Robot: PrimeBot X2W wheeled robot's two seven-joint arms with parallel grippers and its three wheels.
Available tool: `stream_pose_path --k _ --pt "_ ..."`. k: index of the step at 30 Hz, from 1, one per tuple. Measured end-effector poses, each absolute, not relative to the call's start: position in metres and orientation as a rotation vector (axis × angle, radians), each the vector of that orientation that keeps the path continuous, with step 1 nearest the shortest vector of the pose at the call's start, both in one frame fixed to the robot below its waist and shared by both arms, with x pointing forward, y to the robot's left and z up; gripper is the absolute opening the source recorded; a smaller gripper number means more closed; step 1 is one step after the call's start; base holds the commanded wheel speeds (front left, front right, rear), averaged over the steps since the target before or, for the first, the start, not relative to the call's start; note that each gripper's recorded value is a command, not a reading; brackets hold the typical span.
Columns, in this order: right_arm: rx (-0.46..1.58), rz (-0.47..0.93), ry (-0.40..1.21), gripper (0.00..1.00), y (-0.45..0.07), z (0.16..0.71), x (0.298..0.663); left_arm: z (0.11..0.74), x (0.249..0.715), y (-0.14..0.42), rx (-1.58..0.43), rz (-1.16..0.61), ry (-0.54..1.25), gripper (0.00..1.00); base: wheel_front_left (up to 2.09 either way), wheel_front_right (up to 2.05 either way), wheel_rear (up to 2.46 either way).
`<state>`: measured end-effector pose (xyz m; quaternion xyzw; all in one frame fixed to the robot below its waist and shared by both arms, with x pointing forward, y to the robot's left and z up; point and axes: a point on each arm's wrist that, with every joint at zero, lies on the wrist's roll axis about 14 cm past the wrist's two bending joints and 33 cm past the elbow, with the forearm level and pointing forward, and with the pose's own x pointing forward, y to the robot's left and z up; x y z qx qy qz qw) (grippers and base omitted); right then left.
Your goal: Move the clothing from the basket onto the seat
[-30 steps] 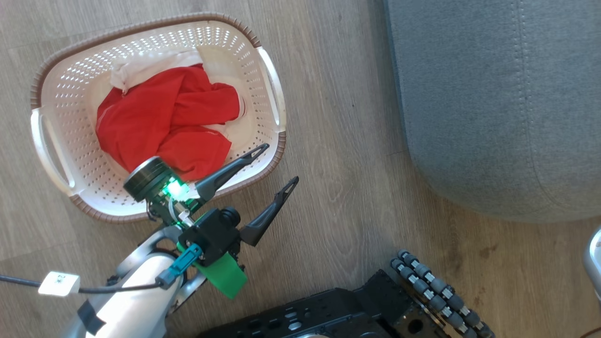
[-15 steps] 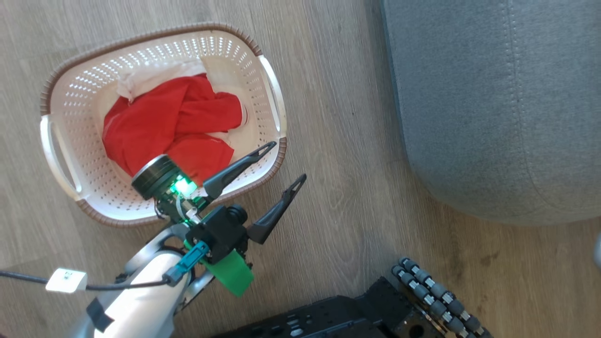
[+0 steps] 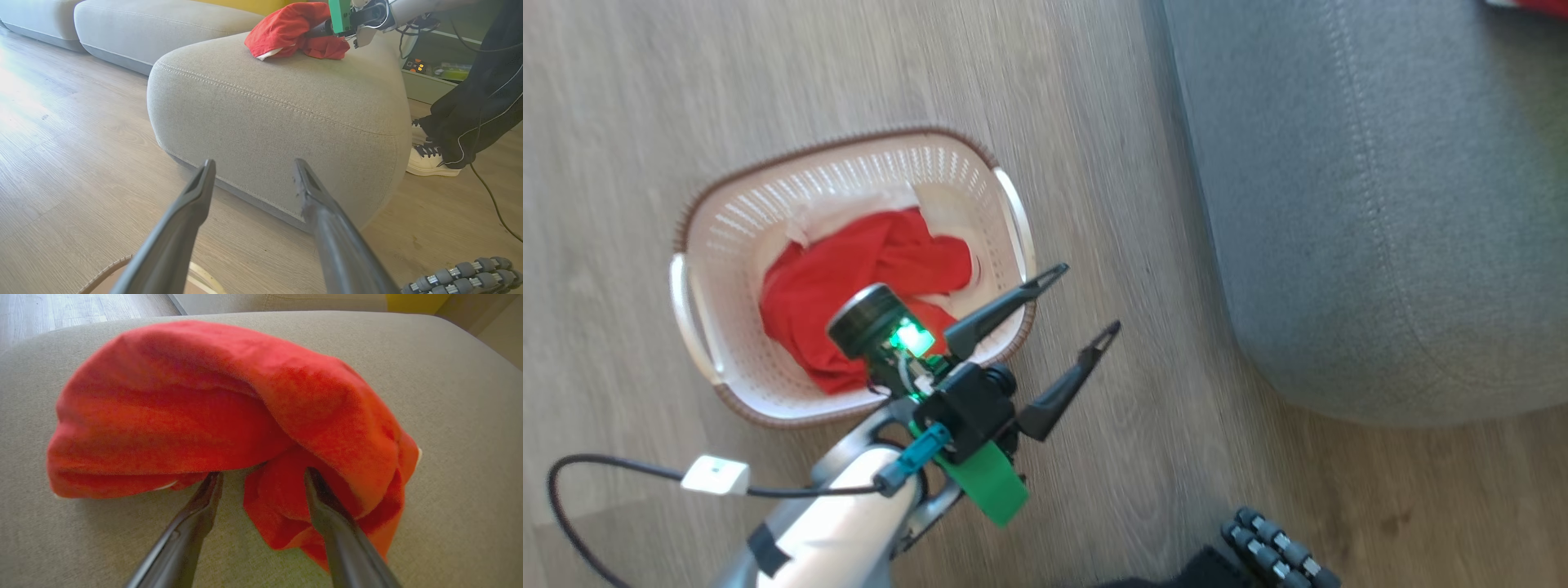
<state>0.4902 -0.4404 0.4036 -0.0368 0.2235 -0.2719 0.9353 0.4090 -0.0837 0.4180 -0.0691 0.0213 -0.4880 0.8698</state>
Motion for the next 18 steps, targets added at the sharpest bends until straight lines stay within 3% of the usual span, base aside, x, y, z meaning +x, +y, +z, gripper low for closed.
stream_pose_path --k 14,18 --pt "-0.059 -0.421 0.312 1.0 -0.401 0.466 0.479 0.483 0.374 -0.071 -0.148 -0.908 -0.027 1.0 0.0 0.0 0.0" --pt "-0.066 -0.374 0.148 1.0 -0.386 0.513 0.486 0.494 0.364 -0.052 -0.145 -0.824 -0.034 1.0 0.0 0.0 0.0"
